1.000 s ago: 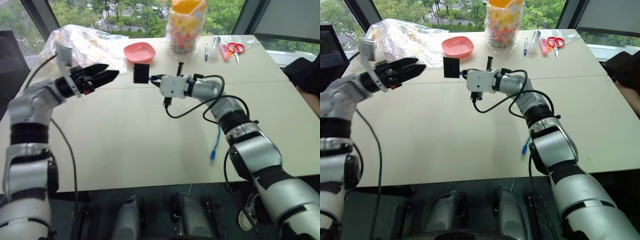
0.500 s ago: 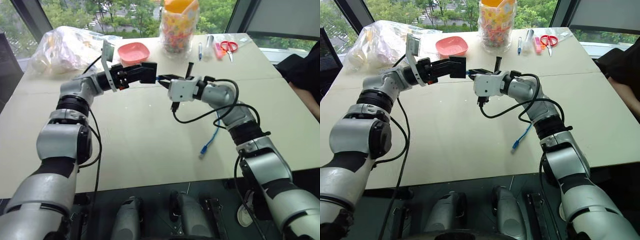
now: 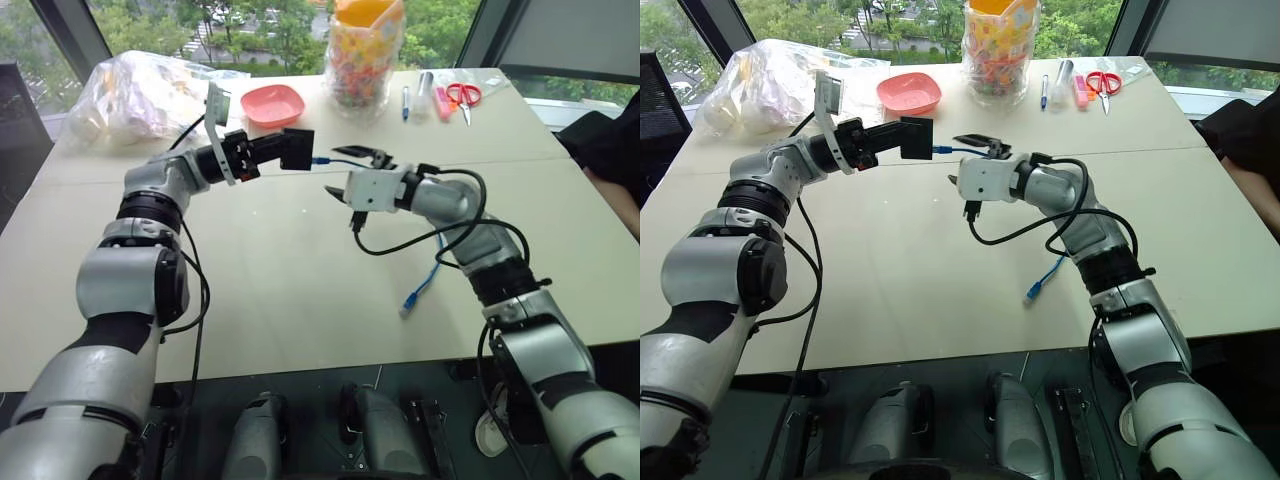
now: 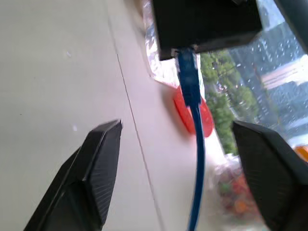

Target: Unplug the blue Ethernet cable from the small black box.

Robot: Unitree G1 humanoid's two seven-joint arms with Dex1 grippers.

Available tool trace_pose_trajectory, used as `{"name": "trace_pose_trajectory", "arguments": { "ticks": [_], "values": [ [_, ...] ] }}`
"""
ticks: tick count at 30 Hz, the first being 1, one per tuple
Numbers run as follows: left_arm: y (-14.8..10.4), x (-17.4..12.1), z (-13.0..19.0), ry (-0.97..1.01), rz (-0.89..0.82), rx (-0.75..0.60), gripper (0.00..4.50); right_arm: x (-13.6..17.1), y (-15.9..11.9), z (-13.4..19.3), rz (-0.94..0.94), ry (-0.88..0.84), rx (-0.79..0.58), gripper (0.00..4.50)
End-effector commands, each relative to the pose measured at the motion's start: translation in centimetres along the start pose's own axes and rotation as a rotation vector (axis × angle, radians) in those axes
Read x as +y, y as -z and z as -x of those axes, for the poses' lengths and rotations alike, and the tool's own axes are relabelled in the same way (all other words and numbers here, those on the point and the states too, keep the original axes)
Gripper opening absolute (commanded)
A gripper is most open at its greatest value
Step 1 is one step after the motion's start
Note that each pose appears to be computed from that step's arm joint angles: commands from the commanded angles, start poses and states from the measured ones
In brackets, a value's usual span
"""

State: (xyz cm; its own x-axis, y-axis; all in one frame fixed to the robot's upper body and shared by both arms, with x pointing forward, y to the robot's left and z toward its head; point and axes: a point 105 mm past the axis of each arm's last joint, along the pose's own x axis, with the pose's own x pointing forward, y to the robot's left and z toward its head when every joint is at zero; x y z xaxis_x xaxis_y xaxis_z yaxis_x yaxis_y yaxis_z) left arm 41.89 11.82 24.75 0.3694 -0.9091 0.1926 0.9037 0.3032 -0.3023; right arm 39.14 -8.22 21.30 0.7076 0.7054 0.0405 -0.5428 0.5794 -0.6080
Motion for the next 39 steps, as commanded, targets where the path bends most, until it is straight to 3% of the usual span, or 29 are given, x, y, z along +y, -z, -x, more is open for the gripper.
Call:
{"name": "trace_pose_trajectory", "arguments": {
  "ticks": [1,5,10,23,39],
  "values": [
    [-2.7,-1.2,0.1,0.081,0.042,-0.134,0.49,0.3,-4.6,2.1,-0.619,-0.018,-0.209,3.99],
    [-3.2,-2.9,0.0,0.227,0.169,-0.192,0.49,2.4,-7.3,4.0,-1.027,-0.131,-0.392,3.99],
    [-2.8,-4.0,-0.2,0.314,0.264,-0.194,0.49,3.7,-6.6,3.4,-1.191,-0.120,-0.386,3.99],
    [-1.1,-5.5,-1.1,0.397,0.331,-0.146,0.49,2.6,-7.2,2.5,-1.249,-0.073,-0.455,3.99],
    [-0.8,-5.7,-1.1,0.406,0.333,-0.134,0.49,2.8,-6.9,2.3,-1.256,-0.068,-0.448,3.99]
  ]
}}
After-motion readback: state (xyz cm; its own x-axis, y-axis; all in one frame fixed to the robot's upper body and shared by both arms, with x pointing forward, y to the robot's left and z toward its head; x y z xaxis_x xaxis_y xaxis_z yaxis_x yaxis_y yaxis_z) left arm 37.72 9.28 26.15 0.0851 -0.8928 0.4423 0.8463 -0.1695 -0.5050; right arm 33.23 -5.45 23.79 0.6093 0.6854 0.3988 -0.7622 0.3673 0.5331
